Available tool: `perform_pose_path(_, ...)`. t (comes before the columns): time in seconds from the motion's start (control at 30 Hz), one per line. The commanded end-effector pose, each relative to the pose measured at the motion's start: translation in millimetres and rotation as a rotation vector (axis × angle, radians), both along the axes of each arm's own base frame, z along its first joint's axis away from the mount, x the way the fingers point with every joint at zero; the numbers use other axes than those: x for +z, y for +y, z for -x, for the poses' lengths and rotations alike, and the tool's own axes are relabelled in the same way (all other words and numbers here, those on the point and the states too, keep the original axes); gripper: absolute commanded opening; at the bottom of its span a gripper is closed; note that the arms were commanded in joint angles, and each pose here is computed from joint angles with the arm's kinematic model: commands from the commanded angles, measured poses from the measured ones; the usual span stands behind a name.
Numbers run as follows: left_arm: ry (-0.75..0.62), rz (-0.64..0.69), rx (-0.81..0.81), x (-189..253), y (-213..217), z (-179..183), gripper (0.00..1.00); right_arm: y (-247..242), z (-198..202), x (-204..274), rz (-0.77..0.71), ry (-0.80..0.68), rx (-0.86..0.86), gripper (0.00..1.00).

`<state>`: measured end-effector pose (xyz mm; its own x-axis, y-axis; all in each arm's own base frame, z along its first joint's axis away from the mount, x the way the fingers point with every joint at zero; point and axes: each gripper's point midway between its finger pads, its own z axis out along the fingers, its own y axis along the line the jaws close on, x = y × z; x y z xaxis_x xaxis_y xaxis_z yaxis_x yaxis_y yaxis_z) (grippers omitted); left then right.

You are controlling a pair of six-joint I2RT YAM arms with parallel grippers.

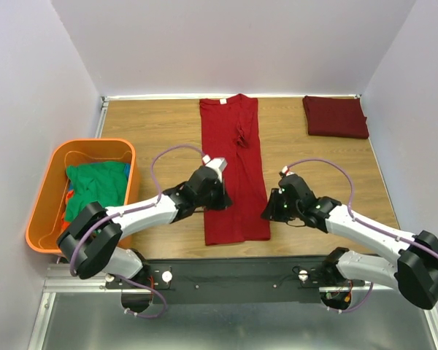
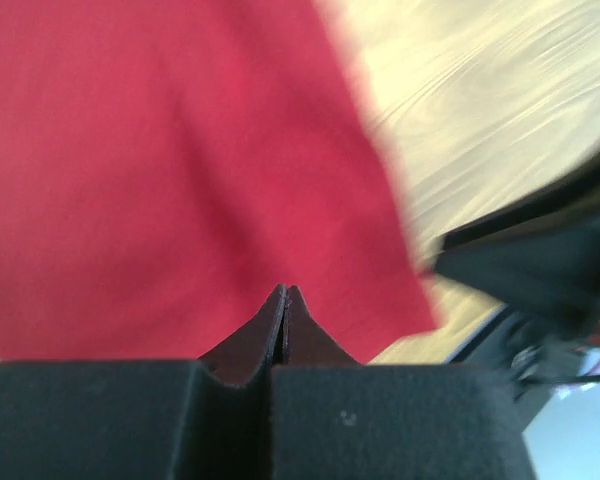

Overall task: Fold and stack the t-shirts
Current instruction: Fold the tshirt

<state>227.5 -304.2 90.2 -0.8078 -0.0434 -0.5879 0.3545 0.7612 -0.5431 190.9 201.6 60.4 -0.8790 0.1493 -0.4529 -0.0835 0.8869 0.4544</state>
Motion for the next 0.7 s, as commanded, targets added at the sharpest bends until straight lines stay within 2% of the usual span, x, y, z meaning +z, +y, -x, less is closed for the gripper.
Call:
perform_pose_path(0.0,0.093,-0.056,0.072,-32,31,25,0.00,11,19,-12,-0.030,0.052,0.036,0.31)
perform_pose_path(0.23,0.221,-0.107,0.136,-72,59,55,0.00,-11,46,-53,0.052,0.148,-0.007,0.27)
perform_pose_path(0.4,0.295,-0.220,0.245,-101,88,66,0.00,-22,58,-65,0.077,0.195,-0.029,0.27)
perform_pose_path(0.53,0.292,-0.219,0.253,-95,89,65,0.00,-21,57,-60,0.057,0.180,-0.039,0.28)
perform_pose_path(0.67,0.234,-0.170,0.238,-68,82,56,0.00,-24,54,-53,0.060,0.159,-0.055,0.28)
